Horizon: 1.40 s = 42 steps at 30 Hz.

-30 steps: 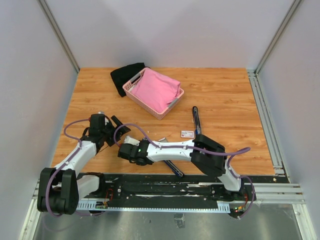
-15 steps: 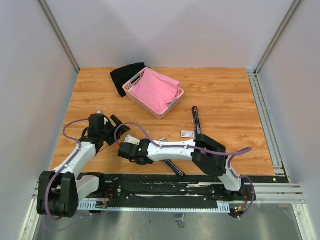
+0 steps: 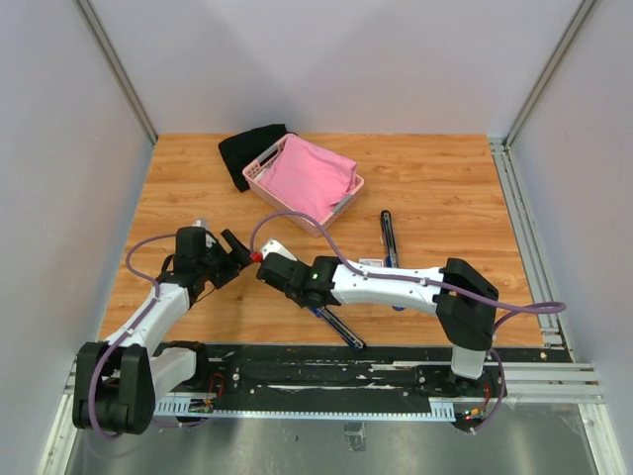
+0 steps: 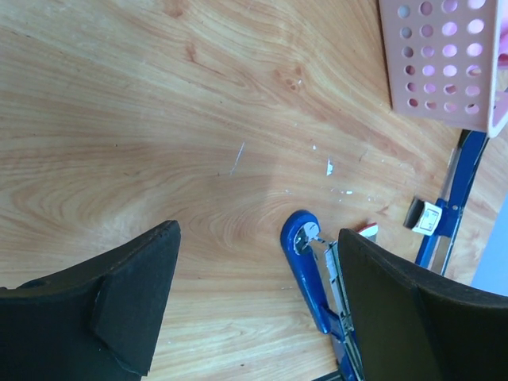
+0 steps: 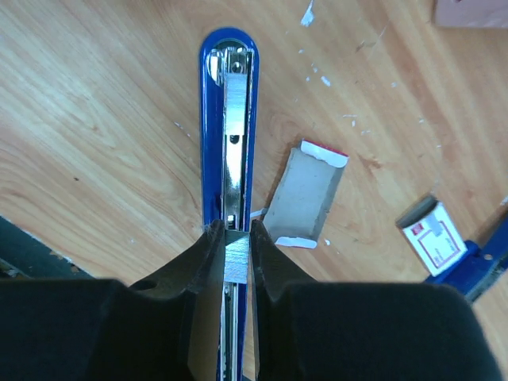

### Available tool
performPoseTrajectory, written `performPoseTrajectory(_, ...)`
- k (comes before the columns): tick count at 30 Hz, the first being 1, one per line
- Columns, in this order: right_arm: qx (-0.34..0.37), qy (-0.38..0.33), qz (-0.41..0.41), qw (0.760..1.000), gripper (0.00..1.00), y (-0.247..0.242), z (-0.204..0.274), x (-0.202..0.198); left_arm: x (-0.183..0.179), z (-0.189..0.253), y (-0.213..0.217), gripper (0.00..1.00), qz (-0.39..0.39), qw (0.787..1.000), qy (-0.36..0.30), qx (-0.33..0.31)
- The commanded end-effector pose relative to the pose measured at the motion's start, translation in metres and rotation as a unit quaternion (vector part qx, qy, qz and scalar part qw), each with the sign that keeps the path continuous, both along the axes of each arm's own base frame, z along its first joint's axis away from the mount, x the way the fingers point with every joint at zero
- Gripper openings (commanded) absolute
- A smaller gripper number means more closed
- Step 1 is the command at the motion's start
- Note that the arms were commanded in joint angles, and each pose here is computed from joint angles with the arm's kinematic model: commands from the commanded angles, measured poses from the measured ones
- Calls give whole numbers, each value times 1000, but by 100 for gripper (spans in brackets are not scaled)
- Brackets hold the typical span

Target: Load the staples into the stapler

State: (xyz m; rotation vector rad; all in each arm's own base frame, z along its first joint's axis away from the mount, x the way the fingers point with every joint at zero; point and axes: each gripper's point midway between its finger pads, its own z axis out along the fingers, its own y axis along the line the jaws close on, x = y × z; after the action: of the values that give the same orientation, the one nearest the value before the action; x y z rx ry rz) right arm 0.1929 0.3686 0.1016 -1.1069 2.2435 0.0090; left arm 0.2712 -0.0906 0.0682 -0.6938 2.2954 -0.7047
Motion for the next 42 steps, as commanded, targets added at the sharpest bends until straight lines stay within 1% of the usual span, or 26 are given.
performPoseTrajectory(1, 36, 20, 6, 999, 17, 4, -22, 9, -4, -2, 0, 85, -31, 999, -17, 13)
performPoseTrajectory(6, 68, 15, 24, 997, 17, 17, -25, 13, -10, -4, -3, 85, -52, 998, -19, 14)
performPoseTrajectory(17, 76, -5, 28, 997, 16, 25, -30, 31, -10, -2, -6, 85, -66, 997, -27, 15)
performPoseTrajectory(24, 74, -11, 30, 997, 15, 27, -42, 44, -10, -1, -7, 85, -72, 997, -32, 15)
performPoseTrajectory(42, 97, 1, 30, 995, 15, 35, -39, 52, -14, -5, -6, 85, -70, 997, -25, 16)
